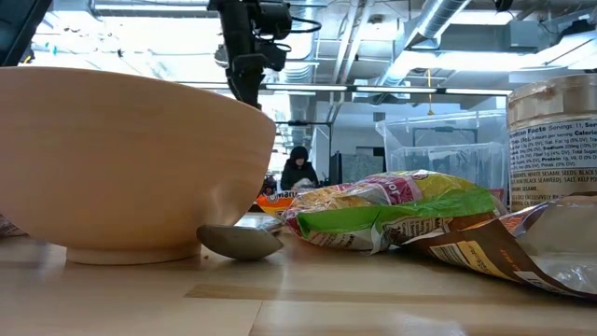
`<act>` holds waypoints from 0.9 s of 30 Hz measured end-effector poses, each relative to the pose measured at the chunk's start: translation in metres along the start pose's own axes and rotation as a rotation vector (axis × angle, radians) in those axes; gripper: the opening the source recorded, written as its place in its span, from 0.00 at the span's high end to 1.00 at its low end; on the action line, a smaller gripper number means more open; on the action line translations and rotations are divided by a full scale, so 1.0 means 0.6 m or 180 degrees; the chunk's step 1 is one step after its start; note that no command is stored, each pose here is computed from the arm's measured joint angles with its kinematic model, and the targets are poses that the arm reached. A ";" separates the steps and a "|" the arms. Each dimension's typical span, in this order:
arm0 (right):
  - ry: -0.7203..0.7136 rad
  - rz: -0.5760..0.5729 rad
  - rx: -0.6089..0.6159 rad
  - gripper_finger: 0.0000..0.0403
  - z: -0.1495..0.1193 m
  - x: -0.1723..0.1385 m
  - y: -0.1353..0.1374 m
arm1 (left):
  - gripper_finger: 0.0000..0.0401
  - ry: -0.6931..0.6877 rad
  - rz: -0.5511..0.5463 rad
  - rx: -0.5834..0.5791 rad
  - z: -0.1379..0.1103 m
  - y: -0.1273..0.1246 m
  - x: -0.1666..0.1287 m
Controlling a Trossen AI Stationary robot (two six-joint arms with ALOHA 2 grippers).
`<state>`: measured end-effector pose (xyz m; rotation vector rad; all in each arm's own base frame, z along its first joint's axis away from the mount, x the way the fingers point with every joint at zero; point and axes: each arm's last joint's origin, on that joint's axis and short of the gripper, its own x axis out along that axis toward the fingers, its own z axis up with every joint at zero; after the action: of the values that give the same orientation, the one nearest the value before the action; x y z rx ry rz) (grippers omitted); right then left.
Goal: Pick & Place Food Item
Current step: Put the red seasoning can into the orange bin
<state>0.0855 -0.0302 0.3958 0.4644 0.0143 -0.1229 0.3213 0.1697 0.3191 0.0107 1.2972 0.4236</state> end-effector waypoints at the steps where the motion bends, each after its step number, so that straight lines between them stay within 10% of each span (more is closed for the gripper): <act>1: 0.0002 0.0001 -0.0001 1.00 0.000 0.000 0.000 | 0.48 -0.0022 -0.0009 0.0010 0.001 -0.003 0.003; 18: 0.0020 0.0040 -0.0009 1.00 0.000 0.000 0.001 | 0.48 -0.1439 -0.0098 -0.0618 0.073 -0.056 0.011; 27: 0.0025 0.0046 -0.0008 1.00 -0.001 0.000 0.001 | 0.48 -0.0462 0.0226 -0.0727 0.021 -0.051 0.018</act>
<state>0.0854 -0.0297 0.3958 0.4623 0.0187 -0.1068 0.3444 0.1479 0.3052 -0.1028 1.1023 0.6191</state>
